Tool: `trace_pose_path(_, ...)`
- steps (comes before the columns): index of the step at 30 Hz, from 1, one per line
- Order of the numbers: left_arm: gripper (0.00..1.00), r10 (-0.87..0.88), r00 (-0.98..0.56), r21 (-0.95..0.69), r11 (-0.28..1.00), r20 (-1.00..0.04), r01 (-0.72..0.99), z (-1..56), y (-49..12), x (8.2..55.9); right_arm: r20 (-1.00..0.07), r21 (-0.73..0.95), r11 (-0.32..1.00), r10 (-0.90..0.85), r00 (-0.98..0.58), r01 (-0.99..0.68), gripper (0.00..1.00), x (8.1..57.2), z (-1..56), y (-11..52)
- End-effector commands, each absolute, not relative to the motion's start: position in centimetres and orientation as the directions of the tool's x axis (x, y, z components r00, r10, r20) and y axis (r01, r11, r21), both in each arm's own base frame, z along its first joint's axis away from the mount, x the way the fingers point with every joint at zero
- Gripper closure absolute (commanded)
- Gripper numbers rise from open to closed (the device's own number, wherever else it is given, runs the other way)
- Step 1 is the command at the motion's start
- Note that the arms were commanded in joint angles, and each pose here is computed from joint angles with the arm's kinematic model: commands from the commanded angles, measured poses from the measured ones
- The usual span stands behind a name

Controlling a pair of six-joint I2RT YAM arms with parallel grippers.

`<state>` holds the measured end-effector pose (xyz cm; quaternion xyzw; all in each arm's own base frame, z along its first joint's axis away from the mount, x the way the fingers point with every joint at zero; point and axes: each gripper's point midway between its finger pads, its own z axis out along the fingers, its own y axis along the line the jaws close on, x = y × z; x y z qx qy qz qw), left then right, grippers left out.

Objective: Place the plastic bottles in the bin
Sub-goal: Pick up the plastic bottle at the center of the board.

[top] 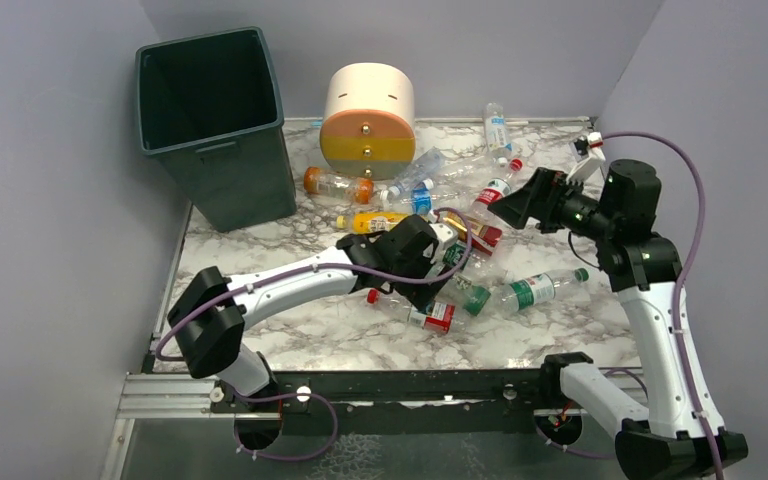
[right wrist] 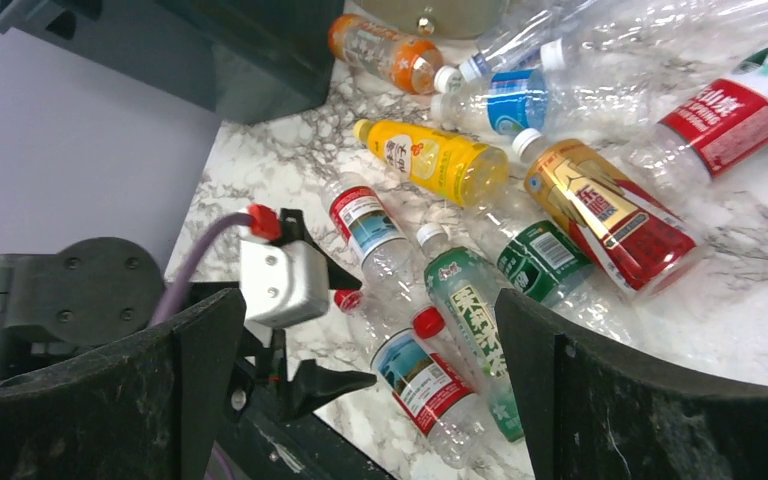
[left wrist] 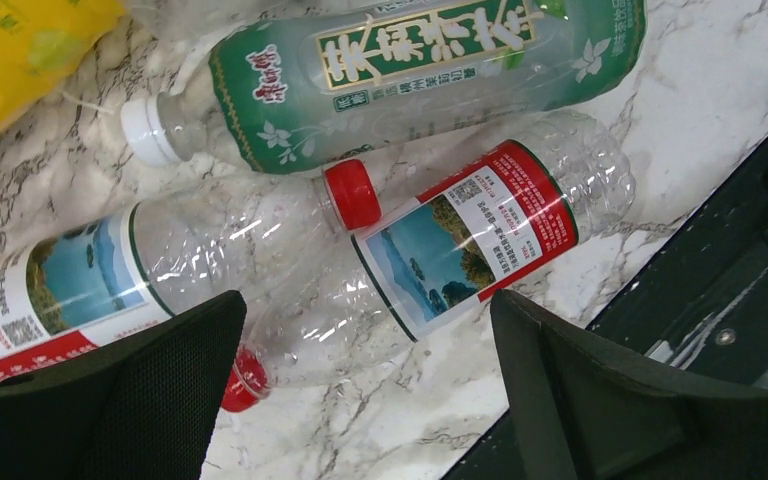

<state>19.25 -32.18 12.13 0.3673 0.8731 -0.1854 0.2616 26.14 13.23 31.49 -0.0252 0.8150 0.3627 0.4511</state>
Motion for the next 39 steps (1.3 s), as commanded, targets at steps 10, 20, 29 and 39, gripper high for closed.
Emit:
trace_pose_path(10, 0.01, 0.764, -0.349, -0.133, 0.333, -0.542, 0.934, 10.3, -35.1, 14.4, -0.771, 0.516, 0.795, 0.268, -0.578, -0.319, 0.01, 24.9, 32.1, 11.7)
trace_pose_path(20, 0.02, 0.833, -0.305, -0.053, 0.317, -0.462, 0.947, 7.1, -33.5, 15.2, -0.757, 0.538, 0.777, 0.274, -0.593, -0.328, 0.01, 25.5, 31.5, 12.2)
trace_pose_path(29, 0.03, 0.846, -0.302, -0.068, 0.303, -0.44, 0.95, 6.0, -33.3, 14.8, -0.753, 0.543, 0.773, 0.273, -0.599, -0.329, 0.01, 25.5, 31.0, 12.3)
trace_pose_path(39, 0.04, 0.82, -0.35, -0.121, 0.332, -0.453, 0.935, 6.3, -33.5, 13.7, -0.742, 0.562, 0.755, 0.279, -0.61, -0.338, 0.01, 25.5, 30.6, 12.7)
